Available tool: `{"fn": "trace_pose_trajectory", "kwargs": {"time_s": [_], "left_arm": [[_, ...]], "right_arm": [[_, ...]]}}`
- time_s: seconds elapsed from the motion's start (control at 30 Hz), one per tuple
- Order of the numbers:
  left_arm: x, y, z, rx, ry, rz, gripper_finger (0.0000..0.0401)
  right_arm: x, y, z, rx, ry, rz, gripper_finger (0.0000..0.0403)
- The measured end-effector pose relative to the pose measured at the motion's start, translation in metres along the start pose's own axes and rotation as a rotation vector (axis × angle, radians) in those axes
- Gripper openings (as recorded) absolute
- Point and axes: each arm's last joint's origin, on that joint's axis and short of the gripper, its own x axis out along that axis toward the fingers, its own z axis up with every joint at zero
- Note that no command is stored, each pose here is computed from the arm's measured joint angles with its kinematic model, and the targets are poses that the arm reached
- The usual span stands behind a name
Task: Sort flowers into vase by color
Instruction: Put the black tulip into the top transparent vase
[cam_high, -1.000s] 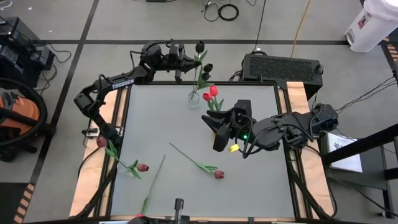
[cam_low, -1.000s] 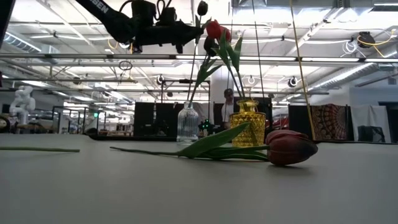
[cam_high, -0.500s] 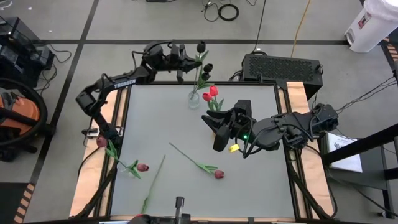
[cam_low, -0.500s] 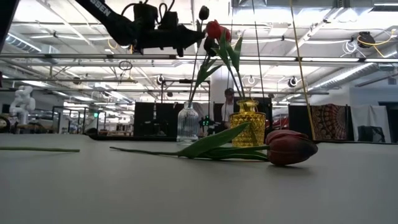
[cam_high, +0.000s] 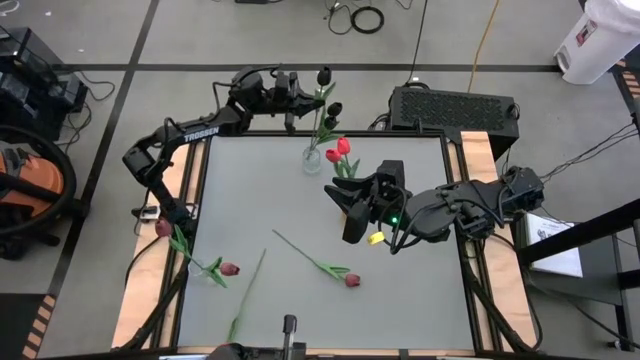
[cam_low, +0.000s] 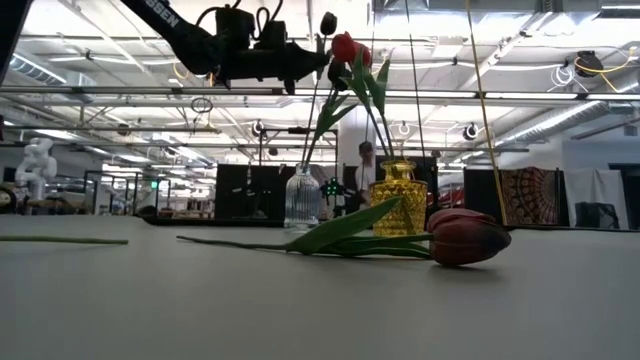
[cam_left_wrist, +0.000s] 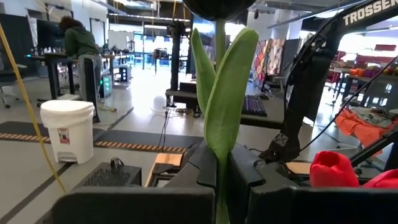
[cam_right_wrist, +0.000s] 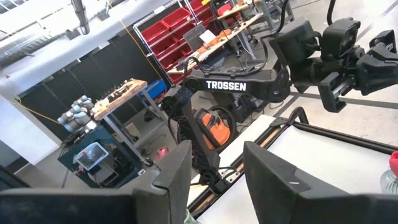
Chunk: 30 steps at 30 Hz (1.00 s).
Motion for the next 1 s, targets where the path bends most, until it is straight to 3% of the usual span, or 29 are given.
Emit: {"fn": "trace_pose_trajectory", "kwargs": {"time_s": [1.0], "left_arm": [[-0.0003, 0.0009, -0.0075, -0.056, 0.06, 0.017, 0.0037]], "right_arm": [[0.0, -0.0003, -0.0005, -0.036, 0.005, -0.001, 0.0137]]}}
